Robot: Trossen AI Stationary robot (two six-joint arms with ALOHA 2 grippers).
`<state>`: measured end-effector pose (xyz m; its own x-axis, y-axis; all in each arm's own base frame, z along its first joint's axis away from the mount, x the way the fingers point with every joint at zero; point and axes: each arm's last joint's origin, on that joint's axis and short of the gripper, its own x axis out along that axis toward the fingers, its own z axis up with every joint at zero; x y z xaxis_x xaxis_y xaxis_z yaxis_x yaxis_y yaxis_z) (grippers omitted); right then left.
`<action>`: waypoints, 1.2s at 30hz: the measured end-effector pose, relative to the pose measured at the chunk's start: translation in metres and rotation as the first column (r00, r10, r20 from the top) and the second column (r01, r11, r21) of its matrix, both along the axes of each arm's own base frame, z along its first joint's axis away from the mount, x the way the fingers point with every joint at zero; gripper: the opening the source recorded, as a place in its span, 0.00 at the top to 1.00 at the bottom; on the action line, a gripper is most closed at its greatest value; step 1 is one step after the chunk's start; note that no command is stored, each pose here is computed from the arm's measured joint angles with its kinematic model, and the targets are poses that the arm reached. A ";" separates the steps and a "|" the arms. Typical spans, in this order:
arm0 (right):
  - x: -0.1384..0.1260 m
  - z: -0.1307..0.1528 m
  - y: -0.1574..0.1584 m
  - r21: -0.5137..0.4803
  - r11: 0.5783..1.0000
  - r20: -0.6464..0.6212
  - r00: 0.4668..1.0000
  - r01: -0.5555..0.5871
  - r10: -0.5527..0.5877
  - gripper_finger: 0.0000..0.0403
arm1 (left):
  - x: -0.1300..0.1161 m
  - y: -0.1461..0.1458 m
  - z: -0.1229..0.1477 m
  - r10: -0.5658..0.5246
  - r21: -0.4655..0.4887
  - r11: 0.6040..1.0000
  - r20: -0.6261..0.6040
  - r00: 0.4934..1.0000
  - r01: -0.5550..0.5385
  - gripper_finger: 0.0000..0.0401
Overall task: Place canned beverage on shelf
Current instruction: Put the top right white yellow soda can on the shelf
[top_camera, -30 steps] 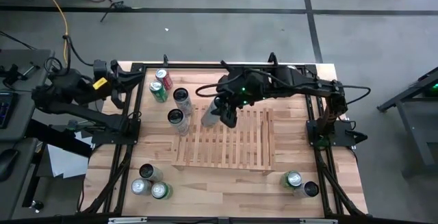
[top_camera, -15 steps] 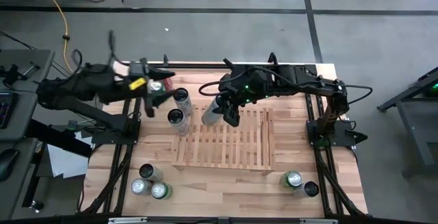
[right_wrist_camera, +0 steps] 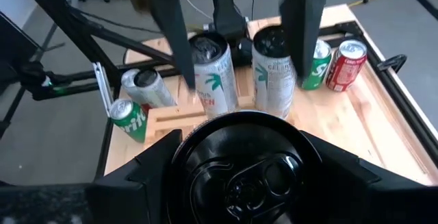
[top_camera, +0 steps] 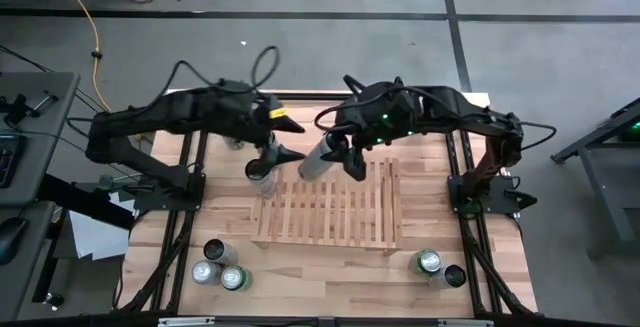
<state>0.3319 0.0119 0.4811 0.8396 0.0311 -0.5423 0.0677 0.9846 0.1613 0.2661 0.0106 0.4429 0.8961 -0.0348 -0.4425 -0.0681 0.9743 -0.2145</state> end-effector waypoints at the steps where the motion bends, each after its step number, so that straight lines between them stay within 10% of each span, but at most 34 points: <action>1: -0.002 0.002 0.000 0.000 1.000 0.006 1.000 0.000 0.000 0.41 | 0.005 0.001 -0.003 -0.016 -0.009 1.000 -0.011 1.000 0.016 0.15; 17: -0.001 0.006 0.000 -0.021 1.000 0.053 0.999 0.004 -0.003 0.41 | 0.038 0.006 -0.031 -0.131 -0.053 0.991 -0.101 0.986 0.126 0.16; 28: -0.001 0.006 -0.001 -0.027 1.000 0.052 0.999 0.013 -0.012 0.41 | 0.036 0.007 -0.029 -0.099 -0.034 0.995 -0.100 0.990 0.096 0.43; 36: -0.011 0.015 -0.008 -0.030 0.999 0.082 0.996 0.044 -0.042 0.05 | 0.018 0.021 -0.026 -0.055 -0.039 0.998 -0.148 0.987 0.050 0.43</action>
